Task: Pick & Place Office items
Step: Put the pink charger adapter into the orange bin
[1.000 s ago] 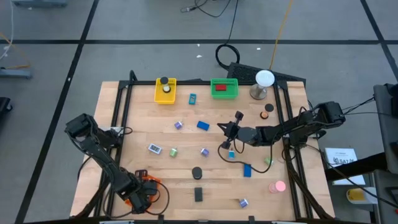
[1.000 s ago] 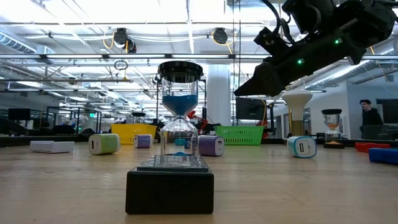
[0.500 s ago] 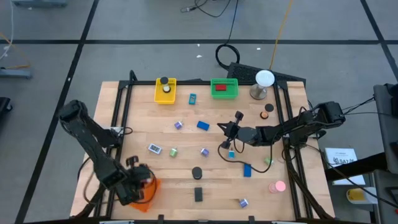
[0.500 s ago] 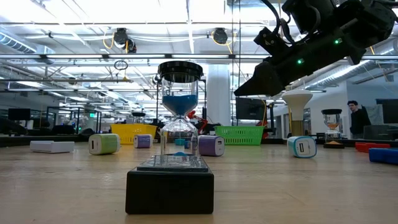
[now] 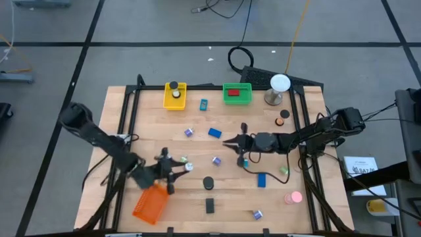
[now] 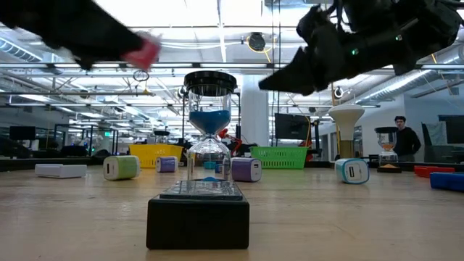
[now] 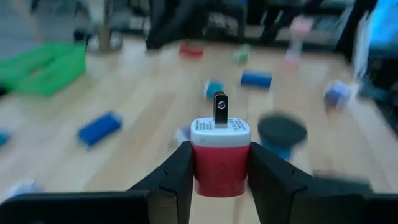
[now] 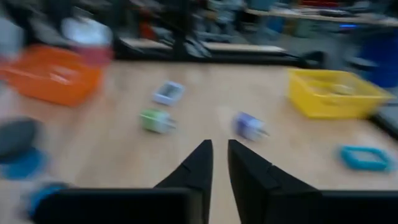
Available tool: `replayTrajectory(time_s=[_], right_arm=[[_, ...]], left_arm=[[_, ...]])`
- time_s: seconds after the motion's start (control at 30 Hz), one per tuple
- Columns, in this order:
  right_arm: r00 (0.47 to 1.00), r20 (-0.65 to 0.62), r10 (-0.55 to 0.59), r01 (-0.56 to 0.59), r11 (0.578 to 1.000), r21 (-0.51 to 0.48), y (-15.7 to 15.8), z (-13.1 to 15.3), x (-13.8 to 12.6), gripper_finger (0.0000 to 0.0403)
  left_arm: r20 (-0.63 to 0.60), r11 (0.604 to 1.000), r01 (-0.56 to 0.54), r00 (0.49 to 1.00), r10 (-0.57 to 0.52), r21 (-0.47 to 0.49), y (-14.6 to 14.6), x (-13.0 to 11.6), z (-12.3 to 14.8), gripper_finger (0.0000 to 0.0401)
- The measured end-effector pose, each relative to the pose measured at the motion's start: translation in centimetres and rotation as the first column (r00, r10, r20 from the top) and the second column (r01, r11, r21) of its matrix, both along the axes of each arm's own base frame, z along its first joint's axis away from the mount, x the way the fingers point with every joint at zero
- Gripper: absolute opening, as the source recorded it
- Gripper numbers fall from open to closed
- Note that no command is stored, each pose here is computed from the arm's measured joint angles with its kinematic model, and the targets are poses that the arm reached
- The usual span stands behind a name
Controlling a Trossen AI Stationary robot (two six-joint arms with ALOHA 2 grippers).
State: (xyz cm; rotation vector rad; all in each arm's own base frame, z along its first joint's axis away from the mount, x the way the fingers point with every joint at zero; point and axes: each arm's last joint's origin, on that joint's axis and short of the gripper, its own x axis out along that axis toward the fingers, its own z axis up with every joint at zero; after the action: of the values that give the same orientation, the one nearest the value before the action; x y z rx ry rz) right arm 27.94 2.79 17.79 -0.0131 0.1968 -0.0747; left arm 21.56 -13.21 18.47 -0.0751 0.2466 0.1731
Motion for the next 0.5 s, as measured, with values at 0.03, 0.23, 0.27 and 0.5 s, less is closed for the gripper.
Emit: replayTrajectory(time_s=[0.03, 0.23, 0.27, 0.5], right_arm=[[0.999, 0.018, 0.042, -0.043, 0.999, 0.032, 0.2, 0.2, 0.1, 0.0062], [0.976, 0.101, 0.193, -0.205, 0.971, 0.126, 1.0, 2.2, 1.4, 0.0129], [0.974, 0.107, 0.201, -0.214, 0.969, 0.127, 1.1, 2.4, 1.7, 0.0140], [0.974, 0.082, 0.211, -0.220, 0.967, 0.131, 1.4, 1.9, 3.0, 0.0202]], left_arm=[[0.038, 1.000, 0.017, 0.999, -0.017, 0.010, 0.8, 0.2, -0.2, 0.0122], [0.078, 0.992, 0.106, 0.991, -0.111, 0.066, 4.9, 2.8, -1.4, 0.0122], [0.085, 0.990, 0.120, 0.988, -0.126, 0.067, 5.4, 3.4, -1.5, 0.0122], [0.144, 0.976, 0.211, 0.966, -0.217, 0.055, 7.4, 5.0, -1.9, 0.0122]])
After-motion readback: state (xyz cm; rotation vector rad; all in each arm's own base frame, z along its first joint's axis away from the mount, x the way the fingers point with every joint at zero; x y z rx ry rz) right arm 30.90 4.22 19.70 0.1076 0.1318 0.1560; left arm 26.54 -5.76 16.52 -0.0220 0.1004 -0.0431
